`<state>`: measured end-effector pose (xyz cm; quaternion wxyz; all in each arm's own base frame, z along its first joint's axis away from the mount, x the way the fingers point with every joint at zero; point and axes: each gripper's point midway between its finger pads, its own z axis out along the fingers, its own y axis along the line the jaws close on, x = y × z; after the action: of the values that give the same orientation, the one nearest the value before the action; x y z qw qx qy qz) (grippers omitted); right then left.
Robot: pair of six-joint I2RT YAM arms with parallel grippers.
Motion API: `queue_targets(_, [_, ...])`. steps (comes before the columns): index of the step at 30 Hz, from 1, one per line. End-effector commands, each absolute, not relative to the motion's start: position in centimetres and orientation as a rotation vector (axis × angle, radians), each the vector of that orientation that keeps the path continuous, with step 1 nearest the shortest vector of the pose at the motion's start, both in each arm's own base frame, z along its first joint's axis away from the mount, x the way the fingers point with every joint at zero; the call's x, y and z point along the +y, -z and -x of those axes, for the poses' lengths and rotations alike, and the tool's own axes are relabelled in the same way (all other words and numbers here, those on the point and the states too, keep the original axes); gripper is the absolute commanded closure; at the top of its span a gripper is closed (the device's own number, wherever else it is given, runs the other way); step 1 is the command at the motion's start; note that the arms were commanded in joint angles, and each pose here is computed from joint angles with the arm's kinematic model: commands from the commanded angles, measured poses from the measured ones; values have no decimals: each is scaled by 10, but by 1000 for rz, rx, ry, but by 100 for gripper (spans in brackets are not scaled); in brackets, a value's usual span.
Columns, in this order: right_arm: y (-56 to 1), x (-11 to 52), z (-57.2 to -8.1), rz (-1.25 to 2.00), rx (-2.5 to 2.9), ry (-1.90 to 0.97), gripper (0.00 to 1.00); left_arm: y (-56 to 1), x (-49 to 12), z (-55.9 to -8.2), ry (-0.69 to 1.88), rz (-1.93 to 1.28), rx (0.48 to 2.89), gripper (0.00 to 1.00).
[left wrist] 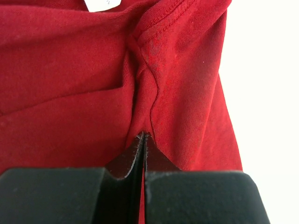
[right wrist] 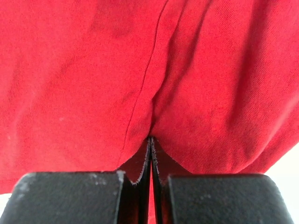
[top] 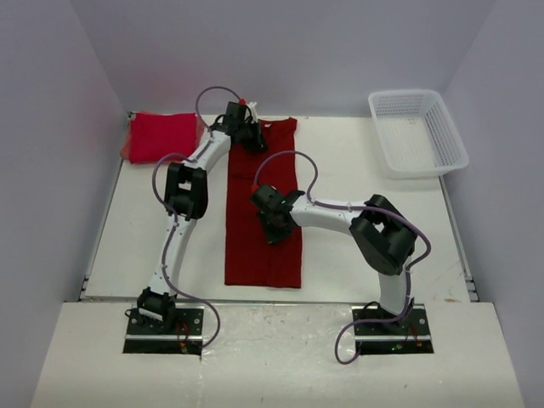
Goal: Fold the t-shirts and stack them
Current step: Rotate the tshirt 90 degrees
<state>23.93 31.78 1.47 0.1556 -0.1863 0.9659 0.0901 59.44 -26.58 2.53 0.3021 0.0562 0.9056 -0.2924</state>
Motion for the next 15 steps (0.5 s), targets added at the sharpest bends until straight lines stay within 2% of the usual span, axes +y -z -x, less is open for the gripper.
queue_targets(1, [-25, 318, -265, 531, 2730, -199, 100, -14, -243, -604, 767, -119, 2401, 100])
queue_targets(4, [-49, 316, -276, 528, 2664, -192, 100, -40, -236, -604, 733, -139, 2365, 100])
queue_targets(6, [-64, 315, -276, 535, 2626, -220, 100, -78, -235, -603, 721, -167, 2302, 97])
queue_targets(9, [-83, 312, -274, 550, 2583, -248, 100, -117, -230, -595, 708, -171, 2258, 85])
queue_targets(10, [-88, 311, -273, 560, 2572, -256, 100, -144, -230, -593, 713, -181, 2216, 77])
queue_targets(12, [-97, 309, -268, 568, 2565, -286, 100, -164, -230, -589, 717, -181, 2189, 72])
queue_targets(14, [-116, 305, -265, 551, 2526, -317, 100, -192, -232, -585, 726, -202, 2137, 61])
queue_targets(15, [-119, 298, -264, 539, 2521, -304, 94, -201, -233, -585, 725, -207, 2122, 57])
